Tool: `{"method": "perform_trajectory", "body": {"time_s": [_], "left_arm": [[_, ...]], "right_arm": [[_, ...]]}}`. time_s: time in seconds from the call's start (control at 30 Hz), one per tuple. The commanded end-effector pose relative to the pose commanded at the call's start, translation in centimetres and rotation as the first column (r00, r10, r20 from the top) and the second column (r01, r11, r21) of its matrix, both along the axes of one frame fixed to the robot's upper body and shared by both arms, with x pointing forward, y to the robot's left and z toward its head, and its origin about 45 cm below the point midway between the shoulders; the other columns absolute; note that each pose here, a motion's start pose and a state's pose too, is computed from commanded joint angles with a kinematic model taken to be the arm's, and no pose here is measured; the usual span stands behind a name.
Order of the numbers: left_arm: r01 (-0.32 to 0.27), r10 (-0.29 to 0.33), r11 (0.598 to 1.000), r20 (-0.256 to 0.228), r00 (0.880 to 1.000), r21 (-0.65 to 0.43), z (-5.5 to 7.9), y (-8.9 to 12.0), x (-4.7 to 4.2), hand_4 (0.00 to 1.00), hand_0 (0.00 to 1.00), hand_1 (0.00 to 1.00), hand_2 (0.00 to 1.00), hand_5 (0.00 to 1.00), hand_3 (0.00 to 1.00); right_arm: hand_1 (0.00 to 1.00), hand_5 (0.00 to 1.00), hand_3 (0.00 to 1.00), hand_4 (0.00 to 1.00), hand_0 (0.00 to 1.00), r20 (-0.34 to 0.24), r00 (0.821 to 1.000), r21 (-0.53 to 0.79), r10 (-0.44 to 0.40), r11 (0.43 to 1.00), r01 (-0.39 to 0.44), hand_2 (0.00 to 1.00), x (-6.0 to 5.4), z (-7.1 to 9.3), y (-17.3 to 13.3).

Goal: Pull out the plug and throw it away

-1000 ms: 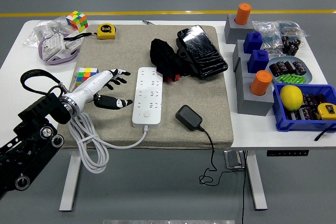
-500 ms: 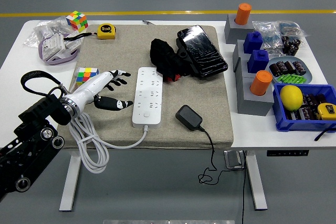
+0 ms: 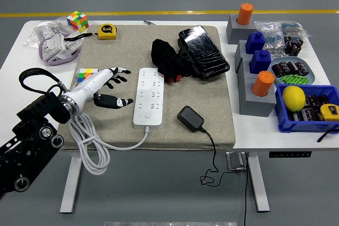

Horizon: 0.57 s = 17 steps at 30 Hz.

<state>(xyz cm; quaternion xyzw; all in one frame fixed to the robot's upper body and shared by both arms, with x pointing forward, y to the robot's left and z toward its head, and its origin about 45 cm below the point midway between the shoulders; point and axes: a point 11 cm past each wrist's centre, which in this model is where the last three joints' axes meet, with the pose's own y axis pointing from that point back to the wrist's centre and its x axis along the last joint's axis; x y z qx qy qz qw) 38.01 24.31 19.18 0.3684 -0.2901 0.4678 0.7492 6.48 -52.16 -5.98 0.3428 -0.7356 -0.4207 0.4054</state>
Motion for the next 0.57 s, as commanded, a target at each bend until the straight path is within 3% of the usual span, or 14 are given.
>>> {"method": "perform_trajectory", "body": {"time_s": [0.57], "left_arm": [[-0.004,0.004,1.0,0.007,1.0,0.006,0.27,0.23,0.14,0.826,0.583,0.75,0.781,0.26,0.869]], "right_arm": [[0.646,0.462,0.566,0.966,0.568,0.002,1.0,0.0,0.007,1.0,-0.007,0.67,0.14,0.08,-0.08]]}}
